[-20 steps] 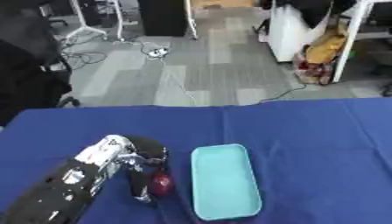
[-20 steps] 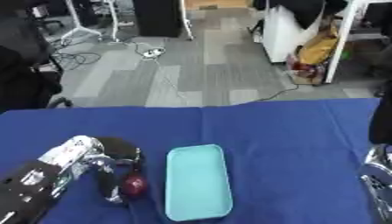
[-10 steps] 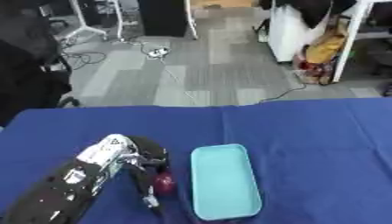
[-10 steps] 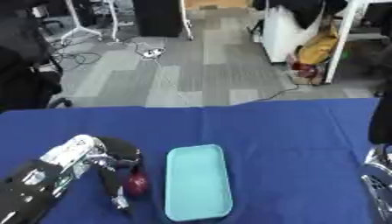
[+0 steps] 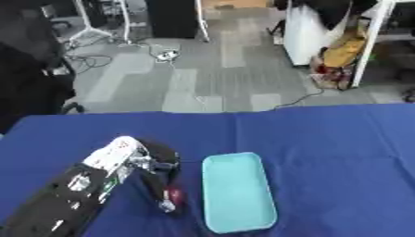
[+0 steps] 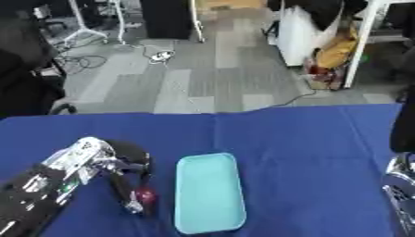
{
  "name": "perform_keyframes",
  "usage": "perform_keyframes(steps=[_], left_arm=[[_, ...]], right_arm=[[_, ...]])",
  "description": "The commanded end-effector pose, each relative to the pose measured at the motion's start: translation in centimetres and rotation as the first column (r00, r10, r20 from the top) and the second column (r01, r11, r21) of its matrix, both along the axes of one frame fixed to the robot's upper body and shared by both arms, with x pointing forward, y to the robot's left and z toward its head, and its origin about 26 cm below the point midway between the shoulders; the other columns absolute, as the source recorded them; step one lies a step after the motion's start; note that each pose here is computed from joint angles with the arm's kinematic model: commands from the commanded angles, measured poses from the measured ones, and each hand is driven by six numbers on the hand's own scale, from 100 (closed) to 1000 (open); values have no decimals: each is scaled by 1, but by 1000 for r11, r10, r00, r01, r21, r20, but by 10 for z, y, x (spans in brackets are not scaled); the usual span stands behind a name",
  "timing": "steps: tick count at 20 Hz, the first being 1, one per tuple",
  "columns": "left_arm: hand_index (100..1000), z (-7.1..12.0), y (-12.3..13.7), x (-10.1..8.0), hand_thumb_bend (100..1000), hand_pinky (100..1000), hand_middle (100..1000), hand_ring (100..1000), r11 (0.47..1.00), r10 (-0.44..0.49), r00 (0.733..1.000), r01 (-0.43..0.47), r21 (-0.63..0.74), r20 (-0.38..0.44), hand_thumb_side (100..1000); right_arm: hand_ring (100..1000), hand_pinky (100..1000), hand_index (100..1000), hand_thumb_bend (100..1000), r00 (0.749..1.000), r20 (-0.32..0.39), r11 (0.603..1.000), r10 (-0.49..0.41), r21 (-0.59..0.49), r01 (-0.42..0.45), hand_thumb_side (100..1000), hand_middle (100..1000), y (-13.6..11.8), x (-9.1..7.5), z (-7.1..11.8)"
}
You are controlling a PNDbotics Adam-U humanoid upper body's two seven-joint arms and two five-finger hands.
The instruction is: Pick up objects on the table and place them in the box.
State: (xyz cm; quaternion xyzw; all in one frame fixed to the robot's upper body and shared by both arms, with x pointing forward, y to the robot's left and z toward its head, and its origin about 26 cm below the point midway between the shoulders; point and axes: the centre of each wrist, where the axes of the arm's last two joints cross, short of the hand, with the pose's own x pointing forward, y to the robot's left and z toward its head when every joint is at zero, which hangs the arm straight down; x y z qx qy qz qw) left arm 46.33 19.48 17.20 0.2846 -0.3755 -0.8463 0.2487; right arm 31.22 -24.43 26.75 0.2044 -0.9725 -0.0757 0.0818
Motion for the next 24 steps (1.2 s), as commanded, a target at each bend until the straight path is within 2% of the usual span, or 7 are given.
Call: perform_keyframes(steps=[1,9,11,14,15,16,24], left_arm=[[588,8,-1,2,633,100,348,228,999,-25,999,24,27,46,593],[530,-5,2,6,500,100,279,176,998,-24,999,22,56,39,545],[427,-7,4,7,232,100,188,118,999,-13,999,11,47,44,610],[342,-9,6,7,118,100,100,100,999,-7,999,5,35,54,699],[351,-8,6,7,129,100,100,100,999,-8,998,6,32,58,689],[300,-7,6,7,100,100,100,100,1000,-10,998,8,28,63,754],[230,11,7,2,100,100,100,100,1000,-23,994,25,-13,108,729]], right_arm=[[454,348,647,100,1000,29,1000,10,-6,-10,1000,523,1,-3,8],[454,348,647,100,999,29,1000,14,-12,-14,1000,523,2,-3,7],[454,348,647,100,999,28,1000,15,-13,-15,1000,523,2,-3,7],[454,348,648,100,1000,27,1000,16,-15,-15,1000,523,1,-3,7],[454,348,648,100,1000,27,1000,16,-15,-15,1000,523,1,-3,7],[454,348,648,100,1000,26,1000,16,-16,-15,1000,523,1,-3,7],[454,347,648,100,1000,23,1000,13,-19,-12,1000,523,0,-3,6]])
